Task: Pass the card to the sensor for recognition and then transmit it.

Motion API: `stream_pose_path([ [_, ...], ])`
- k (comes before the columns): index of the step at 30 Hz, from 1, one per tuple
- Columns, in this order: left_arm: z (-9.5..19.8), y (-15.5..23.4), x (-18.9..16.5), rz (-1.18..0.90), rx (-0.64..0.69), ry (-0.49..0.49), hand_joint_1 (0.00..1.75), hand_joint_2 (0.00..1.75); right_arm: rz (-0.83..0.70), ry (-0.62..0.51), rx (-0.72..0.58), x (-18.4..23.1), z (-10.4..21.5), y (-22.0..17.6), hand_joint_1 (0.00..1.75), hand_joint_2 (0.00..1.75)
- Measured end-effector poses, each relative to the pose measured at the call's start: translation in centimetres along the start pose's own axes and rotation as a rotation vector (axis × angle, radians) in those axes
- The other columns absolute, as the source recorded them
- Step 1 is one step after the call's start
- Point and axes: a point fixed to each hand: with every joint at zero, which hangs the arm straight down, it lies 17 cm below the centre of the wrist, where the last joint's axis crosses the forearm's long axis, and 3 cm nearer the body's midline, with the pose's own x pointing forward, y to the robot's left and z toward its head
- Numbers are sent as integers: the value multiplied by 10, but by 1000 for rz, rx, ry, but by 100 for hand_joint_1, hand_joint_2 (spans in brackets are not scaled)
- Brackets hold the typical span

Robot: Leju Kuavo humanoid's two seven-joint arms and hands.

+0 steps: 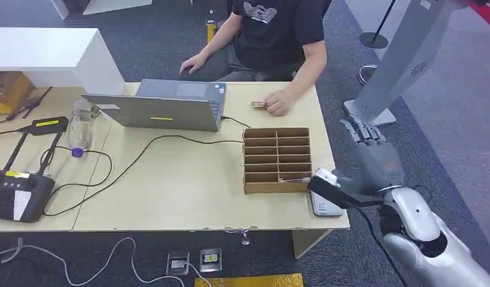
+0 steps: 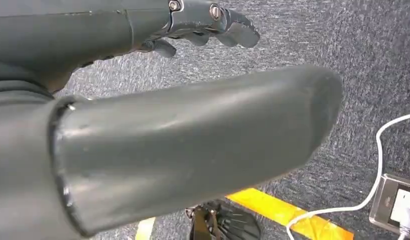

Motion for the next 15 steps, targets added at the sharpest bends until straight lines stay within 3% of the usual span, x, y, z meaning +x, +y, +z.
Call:
stream_pose_path([
  [15, 0, -4, 3, -10, -15, -9, 0, 0, -36, 27, 85, 50, 31, 86, 0, 175],
])
